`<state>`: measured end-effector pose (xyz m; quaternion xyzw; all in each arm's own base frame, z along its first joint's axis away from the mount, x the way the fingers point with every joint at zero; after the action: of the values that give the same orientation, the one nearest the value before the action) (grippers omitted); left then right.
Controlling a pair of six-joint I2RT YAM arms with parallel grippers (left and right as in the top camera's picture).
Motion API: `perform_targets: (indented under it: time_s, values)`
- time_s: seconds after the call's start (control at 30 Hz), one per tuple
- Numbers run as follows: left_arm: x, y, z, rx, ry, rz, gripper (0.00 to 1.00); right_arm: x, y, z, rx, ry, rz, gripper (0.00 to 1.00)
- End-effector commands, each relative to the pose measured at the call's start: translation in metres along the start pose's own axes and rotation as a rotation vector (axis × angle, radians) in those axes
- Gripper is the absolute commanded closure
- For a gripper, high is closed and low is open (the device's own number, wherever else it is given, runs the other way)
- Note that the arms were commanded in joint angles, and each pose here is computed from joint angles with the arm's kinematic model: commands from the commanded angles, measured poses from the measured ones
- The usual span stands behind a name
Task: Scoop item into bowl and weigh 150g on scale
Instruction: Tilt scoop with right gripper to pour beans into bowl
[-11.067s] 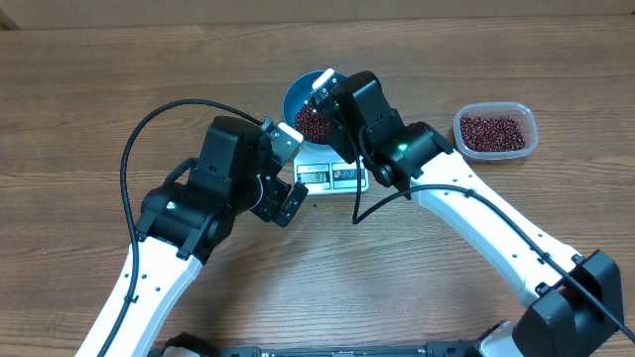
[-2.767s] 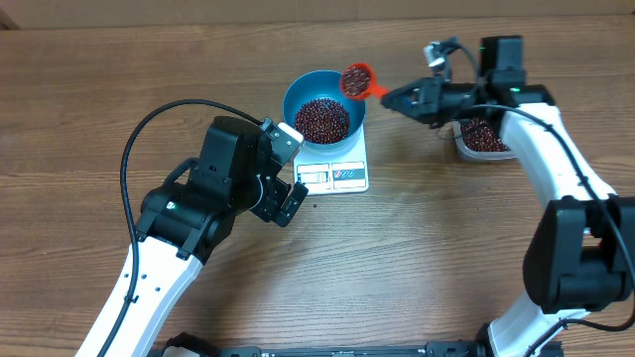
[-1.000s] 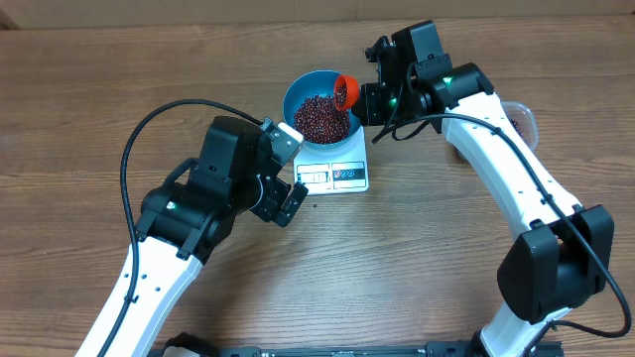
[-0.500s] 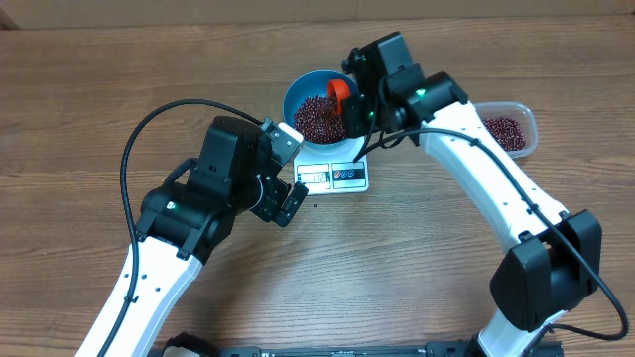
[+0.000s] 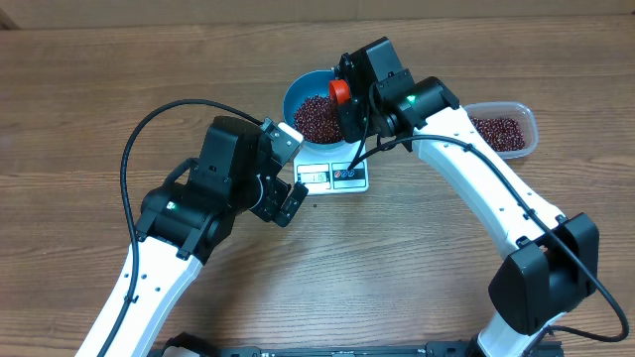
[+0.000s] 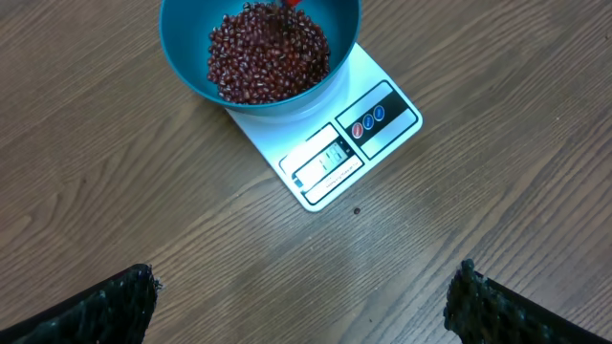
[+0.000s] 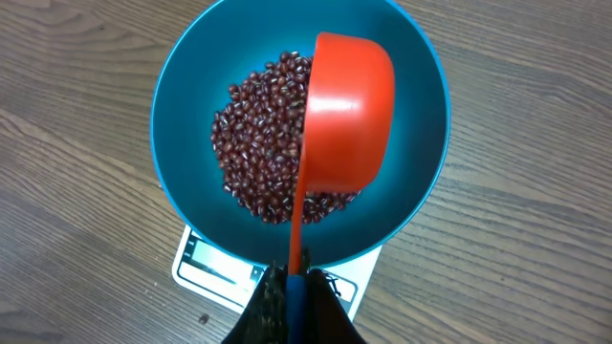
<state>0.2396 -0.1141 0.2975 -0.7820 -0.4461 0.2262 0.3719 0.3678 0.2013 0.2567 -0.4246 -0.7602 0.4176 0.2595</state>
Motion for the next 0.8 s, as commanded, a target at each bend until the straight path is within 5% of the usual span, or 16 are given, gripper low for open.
perform_targets:
  time_s: [0.0,0.77]
  values:
    - [-0.0001,-0.0083,-0.0065,-0.037,0.014,0.011,0.0,-0.0005,-0.0255,-0.012,-0.078,-0.011,0.017,0.96]
    - [-0.0001,-0.0083,-0.0065,-0.037,0.014,0.011,0.0,0.0052,-0.03,-0.0116,-0.081,-0.045,0.035,0.96]
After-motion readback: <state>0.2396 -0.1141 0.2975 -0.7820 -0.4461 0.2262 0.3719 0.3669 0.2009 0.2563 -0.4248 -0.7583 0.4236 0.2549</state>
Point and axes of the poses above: each gripper's point midway between its finger pads, its own y axis out along the fingers, its own x axis along the line the jaws close on, z = x × y, the point moved 10 cm from there along -y, back along the fingers, and after that the axes turned 7 degrees about -y, right-handed, at the moved point
